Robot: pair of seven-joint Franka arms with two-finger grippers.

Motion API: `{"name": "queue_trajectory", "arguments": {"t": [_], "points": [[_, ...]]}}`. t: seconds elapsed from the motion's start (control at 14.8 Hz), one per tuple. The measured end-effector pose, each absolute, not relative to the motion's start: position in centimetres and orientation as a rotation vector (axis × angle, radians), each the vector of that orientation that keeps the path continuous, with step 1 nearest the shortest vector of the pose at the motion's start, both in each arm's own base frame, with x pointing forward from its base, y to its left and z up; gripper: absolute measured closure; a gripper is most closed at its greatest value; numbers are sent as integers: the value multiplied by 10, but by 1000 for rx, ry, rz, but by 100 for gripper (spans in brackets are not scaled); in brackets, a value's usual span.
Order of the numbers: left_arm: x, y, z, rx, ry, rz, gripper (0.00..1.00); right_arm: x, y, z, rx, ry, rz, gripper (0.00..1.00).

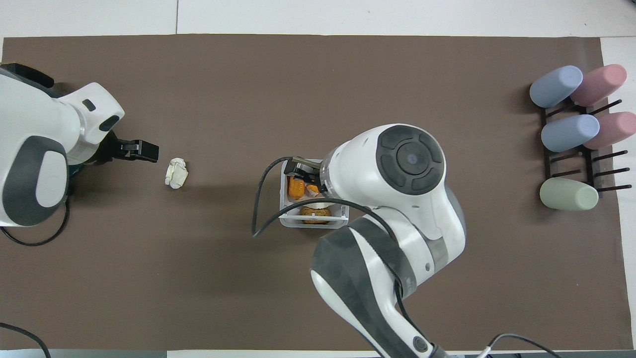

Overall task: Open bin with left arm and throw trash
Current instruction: 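Grasp the white tissue with the left gripper while the right gripper reaches the cheese, then carry the tissue over the bin while the right gripper lifts the cheese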

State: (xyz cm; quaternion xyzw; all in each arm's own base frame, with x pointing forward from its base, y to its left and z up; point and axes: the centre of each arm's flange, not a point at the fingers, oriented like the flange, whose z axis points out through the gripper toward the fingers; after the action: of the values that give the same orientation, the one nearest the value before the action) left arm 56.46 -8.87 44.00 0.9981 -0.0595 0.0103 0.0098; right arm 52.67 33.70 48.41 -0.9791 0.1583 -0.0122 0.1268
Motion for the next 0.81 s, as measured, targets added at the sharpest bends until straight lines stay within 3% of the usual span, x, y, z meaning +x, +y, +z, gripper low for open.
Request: {"name": "queue_trajectory", "arguments": {"t": [0.27, 0.47, 0.54, 0.81], "points": [[555, -105, 378, 3113, -205, 57, 0, 574, 242, 470, -2926, 114, -88, 0], [551, -106, 340, 3112, -204, 78, 6, 580, 201, 441, -2950, -1, -72, 0], [551, -105, 331, 3112, -204, 75, 13, 575, 198, 427, -2954, -31, -79, 0], [550, -108, 324, 3112, -200, 70, 59, 551, 161, 364, -2977, -196, -135, 0]]}}
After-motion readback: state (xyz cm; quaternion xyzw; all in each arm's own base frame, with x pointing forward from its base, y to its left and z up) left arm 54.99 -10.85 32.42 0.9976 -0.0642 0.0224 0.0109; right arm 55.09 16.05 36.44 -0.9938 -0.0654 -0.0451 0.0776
